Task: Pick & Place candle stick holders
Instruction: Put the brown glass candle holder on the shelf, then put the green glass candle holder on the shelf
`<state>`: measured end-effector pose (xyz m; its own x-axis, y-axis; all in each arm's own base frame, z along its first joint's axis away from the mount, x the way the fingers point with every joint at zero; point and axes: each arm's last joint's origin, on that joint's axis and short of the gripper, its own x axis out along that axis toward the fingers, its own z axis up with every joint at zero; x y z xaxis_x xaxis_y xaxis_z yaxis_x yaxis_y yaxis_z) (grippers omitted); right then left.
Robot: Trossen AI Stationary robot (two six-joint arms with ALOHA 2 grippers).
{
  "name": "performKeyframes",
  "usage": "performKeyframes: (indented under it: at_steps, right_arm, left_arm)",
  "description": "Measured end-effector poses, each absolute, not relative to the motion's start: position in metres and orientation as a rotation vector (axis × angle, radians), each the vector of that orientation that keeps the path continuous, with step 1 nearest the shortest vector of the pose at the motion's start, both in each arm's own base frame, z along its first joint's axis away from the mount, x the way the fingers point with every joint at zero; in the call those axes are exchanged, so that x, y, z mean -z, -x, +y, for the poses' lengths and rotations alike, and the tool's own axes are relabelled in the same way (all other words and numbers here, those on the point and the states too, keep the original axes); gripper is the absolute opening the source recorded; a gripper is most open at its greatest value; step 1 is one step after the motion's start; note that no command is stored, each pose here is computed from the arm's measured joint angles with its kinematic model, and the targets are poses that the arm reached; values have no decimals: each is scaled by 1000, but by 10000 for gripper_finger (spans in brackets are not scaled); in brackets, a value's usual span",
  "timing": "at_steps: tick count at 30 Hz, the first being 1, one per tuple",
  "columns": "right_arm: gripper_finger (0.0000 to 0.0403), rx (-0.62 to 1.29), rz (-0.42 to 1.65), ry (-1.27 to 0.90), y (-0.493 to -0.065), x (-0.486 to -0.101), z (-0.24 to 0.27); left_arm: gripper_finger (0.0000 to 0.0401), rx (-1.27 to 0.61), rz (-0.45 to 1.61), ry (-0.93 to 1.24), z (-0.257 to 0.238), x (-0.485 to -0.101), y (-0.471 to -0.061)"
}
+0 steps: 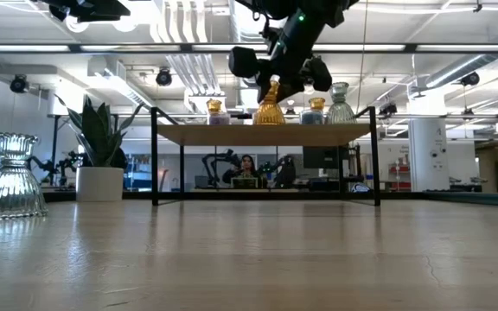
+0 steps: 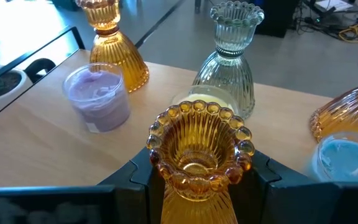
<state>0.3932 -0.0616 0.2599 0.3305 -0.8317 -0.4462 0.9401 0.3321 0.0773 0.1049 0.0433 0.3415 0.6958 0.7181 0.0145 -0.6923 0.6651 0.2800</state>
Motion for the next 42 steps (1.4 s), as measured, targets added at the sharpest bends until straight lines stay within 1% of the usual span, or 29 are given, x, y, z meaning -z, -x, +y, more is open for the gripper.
performKeyframes:
  at_steps: [11,13,17,21,28,42]
  right_arm:
    - [123,1190,356,-355,-393,-260,-63]
    - [140,1189,356,-356,-393,-260,-63]
    - [195,1171,370,-378,-394,-258,-63]
    - [229,1164,367,-386,-394,-259,-62]
    - [264,1161,356,-382,-392,-265,-62]
    - [320,1159,351,-384,-391,-267,-62]
  left_arm:
    - [268,-798,100,-274,43,-341,-105]
    - [268,-798,100,-274,43,-341,-105]
    - [268,-798,100,-274,43,-341,-105]
    - [268,-798,100,-274,43,-341,-105]
    - [268,-798,100,-274,43,-341,-105]
    - [268,-798,100,-274,43,-341,-105]
